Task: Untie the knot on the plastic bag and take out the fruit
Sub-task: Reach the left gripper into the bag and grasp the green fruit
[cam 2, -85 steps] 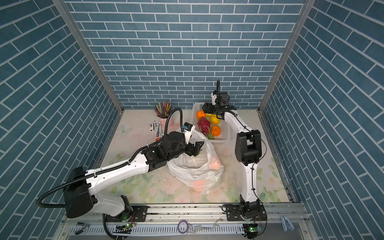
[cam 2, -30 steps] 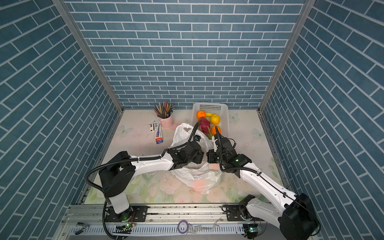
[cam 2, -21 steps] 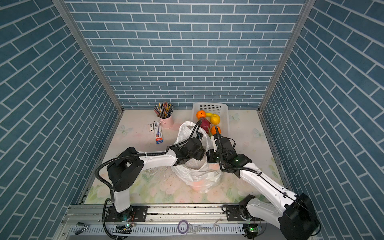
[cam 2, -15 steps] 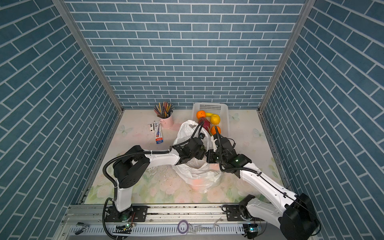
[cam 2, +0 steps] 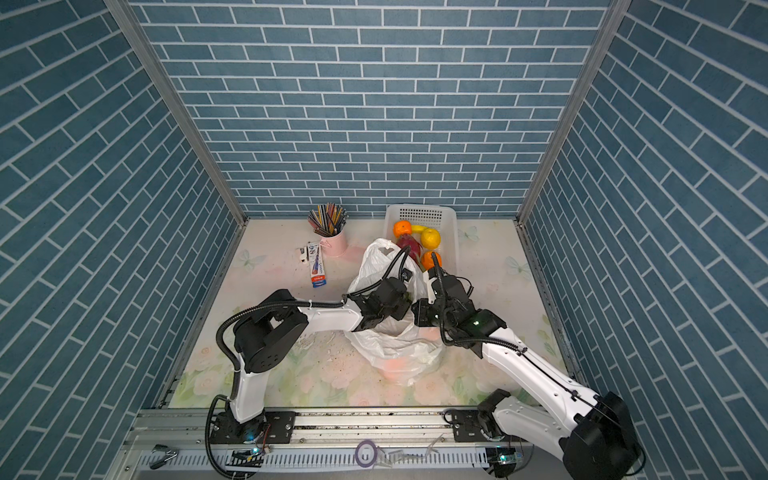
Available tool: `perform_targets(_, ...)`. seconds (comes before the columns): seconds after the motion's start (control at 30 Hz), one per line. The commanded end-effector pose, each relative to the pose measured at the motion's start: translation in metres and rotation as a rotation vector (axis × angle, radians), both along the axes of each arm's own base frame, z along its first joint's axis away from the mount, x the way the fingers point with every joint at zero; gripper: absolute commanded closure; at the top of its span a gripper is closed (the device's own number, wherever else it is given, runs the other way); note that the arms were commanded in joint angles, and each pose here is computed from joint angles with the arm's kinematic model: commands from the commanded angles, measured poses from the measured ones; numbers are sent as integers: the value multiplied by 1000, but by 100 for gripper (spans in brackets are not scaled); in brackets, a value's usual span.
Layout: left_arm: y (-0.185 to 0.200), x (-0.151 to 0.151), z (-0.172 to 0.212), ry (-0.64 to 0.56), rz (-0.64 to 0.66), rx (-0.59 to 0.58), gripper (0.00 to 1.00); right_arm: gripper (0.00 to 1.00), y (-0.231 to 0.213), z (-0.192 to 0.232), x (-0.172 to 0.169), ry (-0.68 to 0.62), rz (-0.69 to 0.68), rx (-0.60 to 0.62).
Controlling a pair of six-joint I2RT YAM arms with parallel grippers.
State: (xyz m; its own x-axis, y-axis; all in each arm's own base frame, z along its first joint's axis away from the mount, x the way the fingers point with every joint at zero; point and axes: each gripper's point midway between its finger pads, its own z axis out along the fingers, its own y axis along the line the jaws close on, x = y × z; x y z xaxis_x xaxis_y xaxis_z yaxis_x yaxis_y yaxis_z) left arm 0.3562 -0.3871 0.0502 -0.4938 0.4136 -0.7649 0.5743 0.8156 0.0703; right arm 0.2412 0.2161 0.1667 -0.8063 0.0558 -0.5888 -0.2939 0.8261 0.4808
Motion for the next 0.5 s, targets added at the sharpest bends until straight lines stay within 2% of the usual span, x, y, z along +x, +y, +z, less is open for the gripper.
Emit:
perform_targets(0.0,3,-11,7,24,-28,-49,56,85,-6,11,4,-21,-51,2)
perform_targets(0.23,4,-37,26,59,-84,-147,58,83,-7,3,5,1,-68,-12)
perform_targets(0.47,11,-58,55,45,-113,-251,58,71,-12,0,6,12,-95,-33)
